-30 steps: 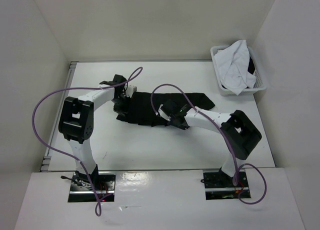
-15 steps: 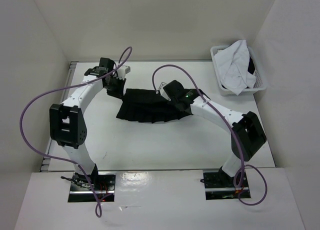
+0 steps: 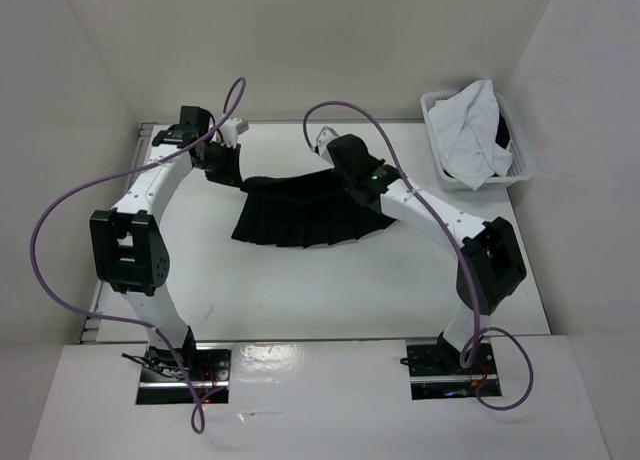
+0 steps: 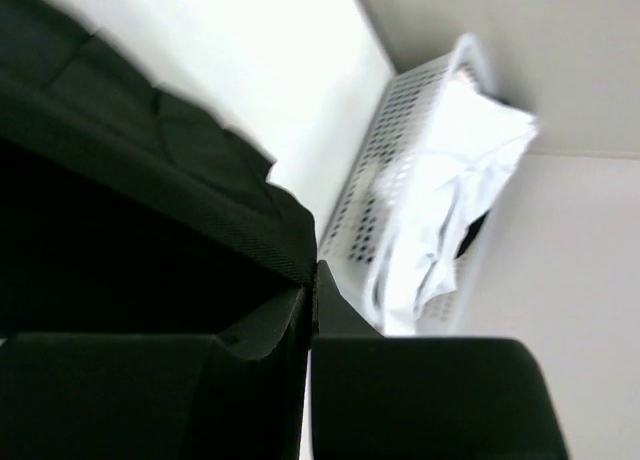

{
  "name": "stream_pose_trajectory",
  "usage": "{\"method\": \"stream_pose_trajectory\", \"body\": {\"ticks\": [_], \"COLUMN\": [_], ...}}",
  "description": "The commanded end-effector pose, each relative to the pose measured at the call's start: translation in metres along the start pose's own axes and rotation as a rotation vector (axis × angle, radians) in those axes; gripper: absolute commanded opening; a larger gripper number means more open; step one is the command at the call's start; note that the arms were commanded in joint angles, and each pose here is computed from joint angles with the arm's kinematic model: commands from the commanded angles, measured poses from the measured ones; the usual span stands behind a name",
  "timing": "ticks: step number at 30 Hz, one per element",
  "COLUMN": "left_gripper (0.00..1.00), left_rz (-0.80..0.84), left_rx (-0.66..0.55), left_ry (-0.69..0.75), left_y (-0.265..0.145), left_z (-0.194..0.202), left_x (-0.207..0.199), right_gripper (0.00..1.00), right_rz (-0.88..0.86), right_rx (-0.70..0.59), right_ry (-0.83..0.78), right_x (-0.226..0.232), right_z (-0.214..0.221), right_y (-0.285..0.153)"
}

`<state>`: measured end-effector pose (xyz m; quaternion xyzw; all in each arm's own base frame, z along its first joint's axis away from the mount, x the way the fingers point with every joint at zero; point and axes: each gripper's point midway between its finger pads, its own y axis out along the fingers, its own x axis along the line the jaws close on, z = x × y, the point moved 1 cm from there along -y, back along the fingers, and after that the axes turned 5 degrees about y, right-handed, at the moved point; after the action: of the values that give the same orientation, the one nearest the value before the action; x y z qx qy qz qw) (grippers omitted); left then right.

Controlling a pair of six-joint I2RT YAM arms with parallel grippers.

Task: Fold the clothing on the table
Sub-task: Fold the skirt

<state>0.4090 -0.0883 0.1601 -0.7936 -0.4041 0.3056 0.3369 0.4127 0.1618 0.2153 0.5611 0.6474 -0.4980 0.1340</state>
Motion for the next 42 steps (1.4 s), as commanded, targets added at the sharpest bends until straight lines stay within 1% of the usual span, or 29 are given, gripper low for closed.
{"method": "stream_pose_trajectory", "body": {"ticks": [1, 3, 4, 5, 6, 10, 13, 15, 16, 17, 18, 21, 22, 28, 29, 31, 33, 34, 39, 40, 42], "left_gripper": [0.00, 0.00, 0.00, 0.00, 0.00, 0.00, 0.00, 0.00, 0.00, 0.00, 0.00, 0.00, 0.00, 0.00, 0.00, 0.00, 0.00, 0.00, 0.00, 0.00, 0.00], "left_rz": [-0.019, -0.025, -0.034, -0.034, -0.039, -0.061, -0.057, -0.056, -0.055, -0.052, -0.070, -0.099, -0.110, -0.118, -0.124, -0.121, -0.127, -0.134, -0.096, -0.090, -0.090], "left_rx": [-0.095, -0.128, -0.155, -0.154, -0.174, -0.221, -0.218, -0.218, -0.214, -0.202, -0.216, -0.208, -0.205, -0.188, -0.176, -0.167, -0.156, -0.144, -0.101, -0.099, -0.096], "left_ry": [0.058, 0.067, 0.081, 0.080, 0.081, 0.085, 0.063, 0.054, 0.052, 0.046, 0.053, 0.049, 0.055, 0.045, 0.040, 0.026, 0.021, 0.016, 0.012, 0.019, 0.028], "left_y": [-0.021, -0.027, -0.030, -0.028, -0.030, -0.032, -0.025, -0.019, -0.015, -0.010, -0.012, -0.008, -0.005, 0.004, 0.008, 0.013, 0.017, 0.021, 0.038, 0.039, 0.036], "left_z": [-0.029, -0.039, -0.048, -0.050, -0.056, -0.073, -0.074, -0.077, -0.077, -0.074, -0.079, -0.082, -0.084, -0.082, -0.080, -0.077, -0.074, -0.072, -0.059, -0.059, -0.056], "left_x": [0.009, 0.012, 0.013, 0.015, 0.015, 0.021, 0.024, 0.027, 0.029, 0.031, 0.033, 0.042, 0.042, 0.044, 0.046, 0.048, 0.050, 0.053, 0.039, 0.035, 0.033], "right_gripper": [0.00, 0.00, 0.00, 0.00, 0.00, 0.01, 0.01, 0.01, 0.01, 0.00, 0.00, 0.00, 0.00, 0.00, 0.00, 0.00, 0.00, 0.00, 0.00, 0.00, 0.00], "right_rz": [0.211, 0.255, 0.271, 0.296, 0.320, 0.354, 0.370, 0.372, 0.386, 0.392, 0.397, 0.408, 0.411, 0.392, 0.396, 0.376, 0.371, 0.374, 0.342, 0.319, 0.311], "right_rx": [-0.048, -0.080, -0.081, -0.076, -0.105, -0.099, -0.127, -0.108, -0.135, -0.127, -0.129, -0.130, -0.136, -0.116, -0.123, -0.116, -0.111, -0.117, -0.098, -0.089, -0.081], "right_ry": [0.098, 0.129, 0.138, 0.149, 0.163, 0.170, 0.167, 0.139, 0.138, 0.130, 0.123, 0.104, 0.111, 0.097, 0.104, 0.088, 0.082, 0.089, 0.052, 0.035, 0.027], "right_x": [-0.057, -0.071, -0.078, -0.085, -0.093, -0.097, -0.096, -0.090, -0.092, -0.092, -0.089, -0.089, -0.094, -0.090, -0.096, -0.086, -0.082, -0.087, -0.079, -0.072, -0.073], "right_z": [-0.028, -0.043, -0.044, -0.044, -0.053, -0.055, -0.063, -0.057, -0.063, -0.058, -0.059, -0.054, -0.054, -0.045, -0.045, -0.042, -0.041, -0.041, -0.036, -0.030, -0.026], "right_y": [0.005, 0.009, 0.013, 0.017, 0.017, 0.040, 0.048, 0.061, 0.063, 0.069, 0.073, 0.088, 0.089, 0.116, 0.118, 0.127, 0.130, 0.131, 0.135, 0.135, 0.130]}}
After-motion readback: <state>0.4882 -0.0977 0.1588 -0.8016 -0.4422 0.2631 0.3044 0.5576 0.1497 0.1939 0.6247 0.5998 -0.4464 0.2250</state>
